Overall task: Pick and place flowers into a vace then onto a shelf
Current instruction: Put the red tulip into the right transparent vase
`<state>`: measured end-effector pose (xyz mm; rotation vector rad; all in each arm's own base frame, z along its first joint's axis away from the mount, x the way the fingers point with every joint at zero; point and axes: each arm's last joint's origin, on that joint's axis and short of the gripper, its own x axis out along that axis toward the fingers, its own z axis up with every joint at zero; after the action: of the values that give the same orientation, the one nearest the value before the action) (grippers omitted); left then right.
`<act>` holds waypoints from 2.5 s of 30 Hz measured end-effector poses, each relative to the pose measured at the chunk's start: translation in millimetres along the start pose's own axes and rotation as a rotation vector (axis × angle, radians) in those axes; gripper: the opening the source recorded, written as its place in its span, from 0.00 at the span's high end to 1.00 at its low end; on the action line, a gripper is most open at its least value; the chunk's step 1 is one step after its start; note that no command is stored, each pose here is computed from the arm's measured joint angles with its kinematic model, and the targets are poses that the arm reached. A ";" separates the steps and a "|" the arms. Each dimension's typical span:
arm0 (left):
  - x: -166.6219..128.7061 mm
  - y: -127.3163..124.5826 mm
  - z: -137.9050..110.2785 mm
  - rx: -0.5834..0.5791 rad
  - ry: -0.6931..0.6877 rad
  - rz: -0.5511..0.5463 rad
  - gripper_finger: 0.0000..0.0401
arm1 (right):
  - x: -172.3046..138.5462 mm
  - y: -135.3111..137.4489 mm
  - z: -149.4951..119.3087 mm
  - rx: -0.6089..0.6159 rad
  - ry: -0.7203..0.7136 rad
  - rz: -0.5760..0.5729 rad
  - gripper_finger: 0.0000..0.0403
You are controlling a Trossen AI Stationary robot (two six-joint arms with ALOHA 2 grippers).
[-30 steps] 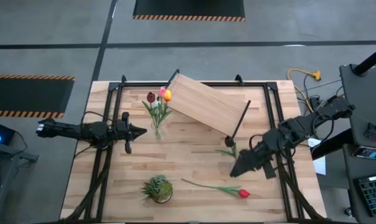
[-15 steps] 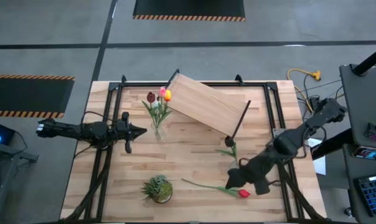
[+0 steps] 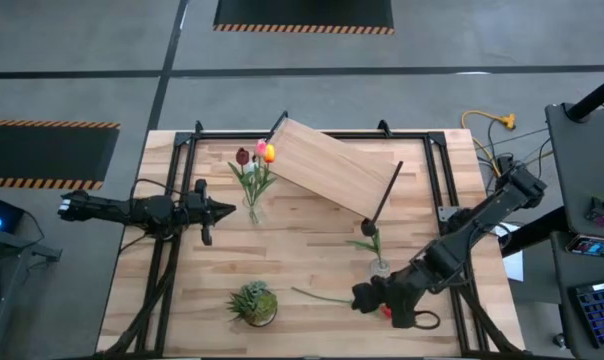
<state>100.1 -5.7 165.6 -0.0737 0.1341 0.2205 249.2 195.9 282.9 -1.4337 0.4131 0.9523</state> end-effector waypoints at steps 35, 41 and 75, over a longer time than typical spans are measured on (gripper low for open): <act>0.1 1.2 2.0 -0.013 -0.029 0.049 1.00 | 85.8 59.3 1.9 -0.300 0.170 0.385 0.33; 0.0 1.2 2.2 -0.012 -0.030 0.048 1.00 | 100.1 66.8 1.6 -0.317 0.179 0.418 0.33; -0.3 1.0 4.6 -0.018 -0.049 0.045 1.00 | 119.2 92.2 -1.5 -0.396 0.051 0.499 0.52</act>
<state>100.1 -4.3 170.1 -0.0832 0.0849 0.2680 250.2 218.2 133.8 -1.7535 0.6667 1.4613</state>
